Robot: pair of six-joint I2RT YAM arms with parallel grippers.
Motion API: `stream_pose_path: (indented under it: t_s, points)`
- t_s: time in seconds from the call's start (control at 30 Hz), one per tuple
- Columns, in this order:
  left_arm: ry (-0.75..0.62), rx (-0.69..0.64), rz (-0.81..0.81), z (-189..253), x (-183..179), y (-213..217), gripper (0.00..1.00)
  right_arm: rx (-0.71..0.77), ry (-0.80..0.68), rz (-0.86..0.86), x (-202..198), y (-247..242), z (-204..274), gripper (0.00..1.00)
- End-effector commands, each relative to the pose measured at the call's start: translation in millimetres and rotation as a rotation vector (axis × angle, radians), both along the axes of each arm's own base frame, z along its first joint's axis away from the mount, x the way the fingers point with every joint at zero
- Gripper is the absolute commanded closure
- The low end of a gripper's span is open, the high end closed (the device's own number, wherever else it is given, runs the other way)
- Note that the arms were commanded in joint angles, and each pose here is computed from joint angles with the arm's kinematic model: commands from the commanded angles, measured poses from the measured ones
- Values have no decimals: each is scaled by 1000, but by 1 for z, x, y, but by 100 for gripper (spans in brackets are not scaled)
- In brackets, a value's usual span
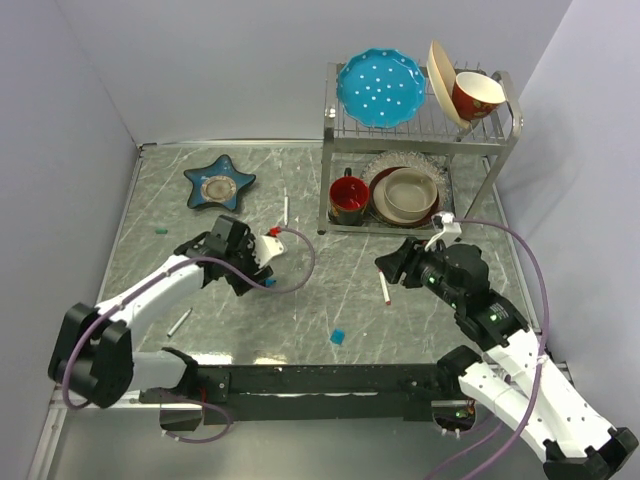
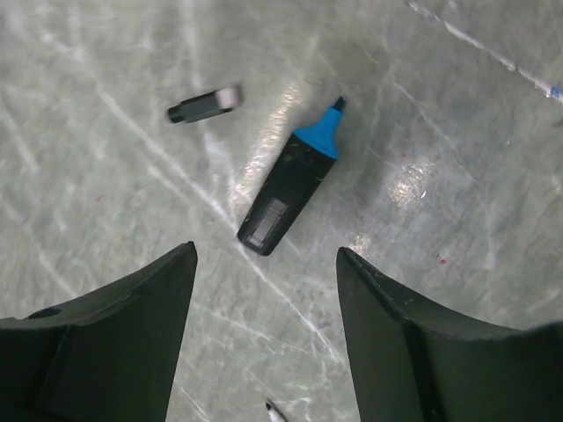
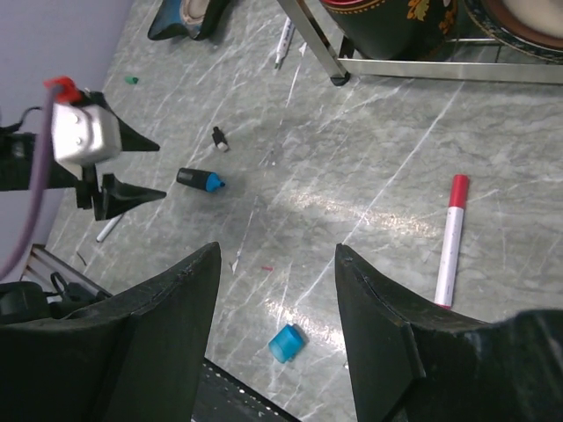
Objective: Insert the pens into the pen caps
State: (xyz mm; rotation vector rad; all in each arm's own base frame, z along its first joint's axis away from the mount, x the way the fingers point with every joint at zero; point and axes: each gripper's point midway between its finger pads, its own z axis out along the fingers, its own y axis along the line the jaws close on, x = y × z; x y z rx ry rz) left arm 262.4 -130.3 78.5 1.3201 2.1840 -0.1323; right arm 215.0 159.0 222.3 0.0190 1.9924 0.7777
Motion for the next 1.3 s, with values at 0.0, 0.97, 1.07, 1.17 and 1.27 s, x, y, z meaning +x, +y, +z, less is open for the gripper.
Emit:
stream_pose_path:
  t_s: [0.0,0.97,1.07,1.17,1.27]
  points:
    - [19,21,-168,-8,2,-13,32,1,-45,-34,0,-8,12,37]
    - [232,126,-62,-80,-7,-18,79,14,-84,-75,-12,-22,26,37]
    - [236,118,-52,-80,-17,-28,96,29,-77,-69,-15,-22,25,37]
    - [229,69,-51,-71,-26,-46,99,53,-75,-61,-19,-21,29,37]
    - [191,-3,-36,-52,-31,-59,99,83,-70,-68,-22,-21,29,37]
